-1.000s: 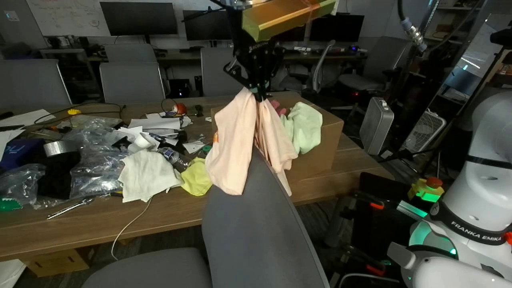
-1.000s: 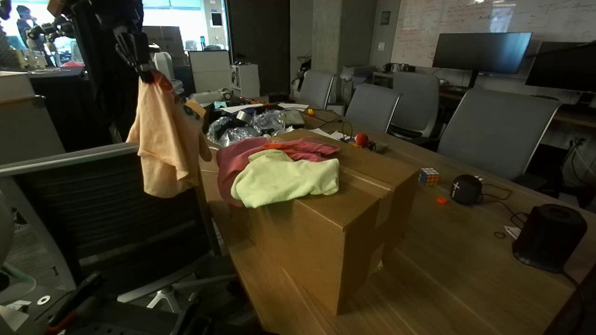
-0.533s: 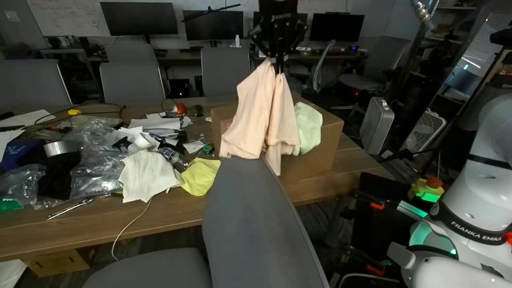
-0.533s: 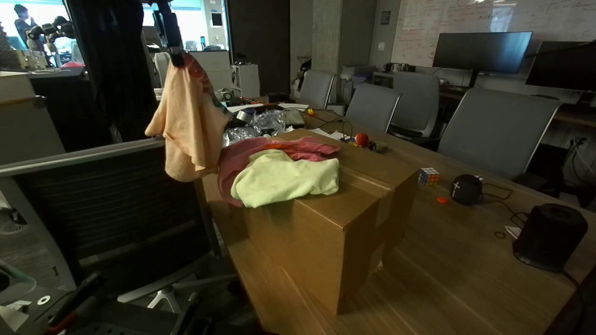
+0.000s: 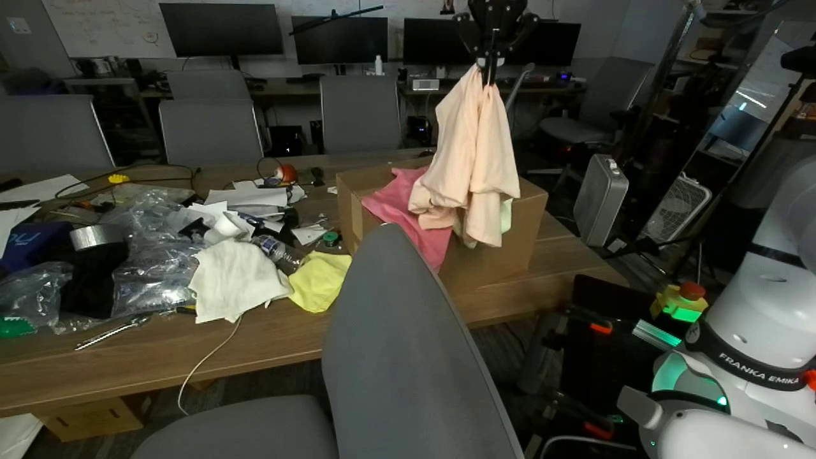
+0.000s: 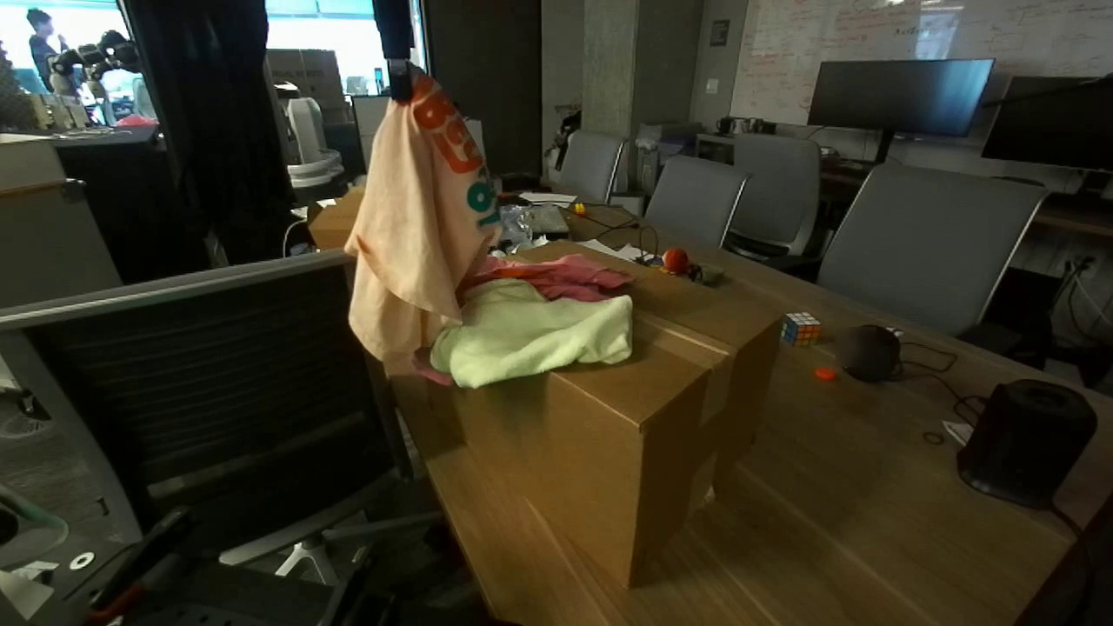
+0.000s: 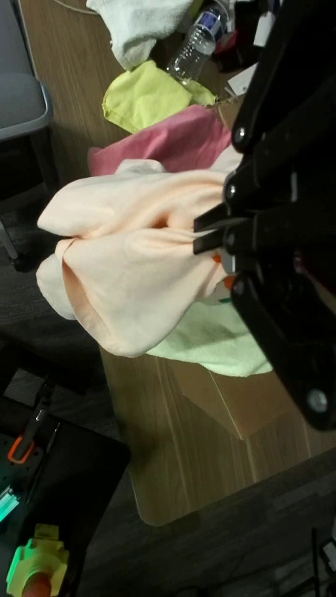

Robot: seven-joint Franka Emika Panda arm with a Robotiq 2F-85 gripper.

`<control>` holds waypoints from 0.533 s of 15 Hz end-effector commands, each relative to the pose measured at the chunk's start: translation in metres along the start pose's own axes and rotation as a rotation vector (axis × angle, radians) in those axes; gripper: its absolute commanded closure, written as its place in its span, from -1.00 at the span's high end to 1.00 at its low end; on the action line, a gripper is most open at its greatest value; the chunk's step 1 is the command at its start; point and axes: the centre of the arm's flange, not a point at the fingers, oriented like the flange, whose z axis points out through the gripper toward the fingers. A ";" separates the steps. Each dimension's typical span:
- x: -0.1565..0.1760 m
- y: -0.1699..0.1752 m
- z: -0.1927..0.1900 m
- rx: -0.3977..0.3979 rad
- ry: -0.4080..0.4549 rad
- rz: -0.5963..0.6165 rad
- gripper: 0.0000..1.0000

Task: Pick up the clothes from the headrest of the chair and put them on the box

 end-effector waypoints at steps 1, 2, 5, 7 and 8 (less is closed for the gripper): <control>0.020 0.015 -0.018 0.041 -0.042 0.093 -0.94; 0.028 0.015 -0.024 0.048 -0.050 0.120 -0.94; 0.051 0.019 -0.043 0.078 -0.077 0.222 -0.94; 0.064 0.021 -0.055 0.101 -0.099 0.288 -0.94; 0.071 0.020 -0.061 0.115 -0.111 0.322 -0.94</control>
